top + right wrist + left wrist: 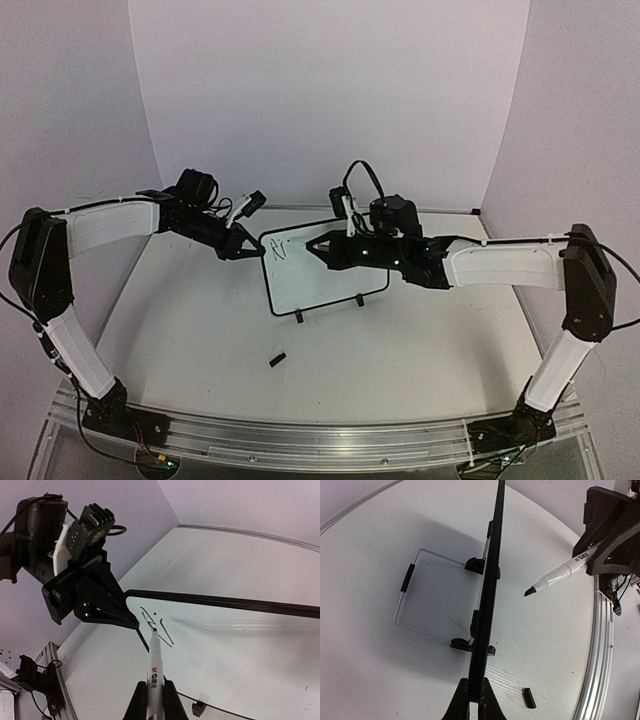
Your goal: Write a sentence on the whiteboard
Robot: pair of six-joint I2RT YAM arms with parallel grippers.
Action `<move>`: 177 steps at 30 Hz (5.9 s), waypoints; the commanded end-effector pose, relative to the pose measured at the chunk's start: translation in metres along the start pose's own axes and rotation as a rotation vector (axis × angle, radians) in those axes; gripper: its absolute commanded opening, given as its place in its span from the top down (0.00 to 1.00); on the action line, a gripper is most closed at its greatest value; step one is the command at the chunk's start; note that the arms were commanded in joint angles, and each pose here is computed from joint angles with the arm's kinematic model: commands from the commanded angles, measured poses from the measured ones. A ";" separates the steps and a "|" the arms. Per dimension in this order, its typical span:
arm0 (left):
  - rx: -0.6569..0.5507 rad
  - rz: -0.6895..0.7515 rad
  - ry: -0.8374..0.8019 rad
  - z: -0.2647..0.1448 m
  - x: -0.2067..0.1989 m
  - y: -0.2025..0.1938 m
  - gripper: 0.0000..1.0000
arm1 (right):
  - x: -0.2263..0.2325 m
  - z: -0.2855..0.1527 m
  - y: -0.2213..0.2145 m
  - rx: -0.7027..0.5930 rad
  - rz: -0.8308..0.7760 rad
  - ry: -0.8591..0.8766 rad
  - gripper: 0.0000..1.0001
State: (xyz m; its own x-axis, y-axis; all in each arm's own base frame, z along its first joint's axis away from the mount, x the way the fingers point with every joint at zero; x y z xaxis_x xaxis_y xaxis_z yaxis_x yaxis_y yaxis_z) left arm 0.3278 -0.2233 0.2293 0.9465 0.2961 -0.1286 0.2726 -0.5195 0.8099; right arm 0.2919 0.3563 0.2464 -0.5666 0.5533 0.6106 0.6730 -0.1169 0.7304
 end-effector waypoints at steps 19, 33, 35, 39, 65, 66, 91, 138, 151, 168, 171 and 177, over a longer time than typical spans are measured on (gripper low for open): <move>0.101 -0.033 -0.013 0.009 -0.004 -0.017 1.00 | -0.010 0.006 0.018 -0.049 0.010 0.014 1.00; 0.105 -0.036 -0.015 0.010 -0.004 -0.018 1.00 | -0.016 0.019 0.013 -0.014 0.007 0.006 1.00; 0.106 -0.036 -0.015 0.011 -0.003 -0.018 1.00 | -0.019 0.020 0.009 -0.002 0.014 -0.002 1.00; 0.106 -0.037 -0.017 0.011 -0.003 -0.018 1.00 | -0.025 0.020 0.000 0.019 0.027 -0.014 1.00; 0.103 -0.035 -0.016 0.010 -0.004 -0.017 1.00 | -0.036 0.001 -0.009 0.007 0.024 -0.103 1.00; 0.102 -0.034 -0.017 0.010 -0.004 -0.017 1.00 | -0.036 0.001 -0.010 0.009 0.024 -0.103 1.00; 0.108 -0.033 -0.015 0.011 -0.005 -0.018 1.00 | -0.023 0.026 -0.011 0.064 0.008 -0.012 1.00; 0.118 -0.035 -0.015 0.013 -0.005 -0.019 1.00 | -0.034 -0.005 0.008 -0.051 0.032 -0.100 1.00; 0.115 -0.033 -0.014 0.012 -0.005 -0.017 1.00 | -0.032 -0.017 0.019 -0.087 0.023 -0.111 1.00; 0.115 -0.030 -0.017 0.013 -0.006 -0.017 1.00 | -0.030 0.000 0.019 -0.045 0.013 -0.055 1.00; 0.117 -0.030 -0.015 0.013 -0.006 -0.018 1.00 | -0.029 0.003 0.019 -0.041 0.012 -0.043 1.00; 0.119 -0.030 -0.016 0.013 -0.006 -0.018 1.00 | -0.034 0.009 0.013 -0.017 0.025 -0.043 1.00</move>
State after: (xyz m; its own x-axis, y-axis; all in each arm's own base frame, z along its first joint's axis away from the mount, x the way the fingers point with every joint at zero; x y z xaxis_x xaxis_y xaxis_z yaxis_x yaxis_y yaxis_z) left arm 0.3272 -0.2258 0.2297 0.9478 0.2943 -0.1228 0.2681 -0.5272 0.8064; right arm 0.3129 0.3389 0.2280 -0.5203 0.5915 0.6159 0.6982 -0.1205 0.7057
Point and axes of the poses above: each gripper's point midway between its finger pads, its own z axis out along the fingers, its own x axis along the line the jaws close on, y = z × x, the point moved 8 cm from there along -z, back along the fingers, and after that the axes turned 11 degrees about z, right-handed, at the moved point
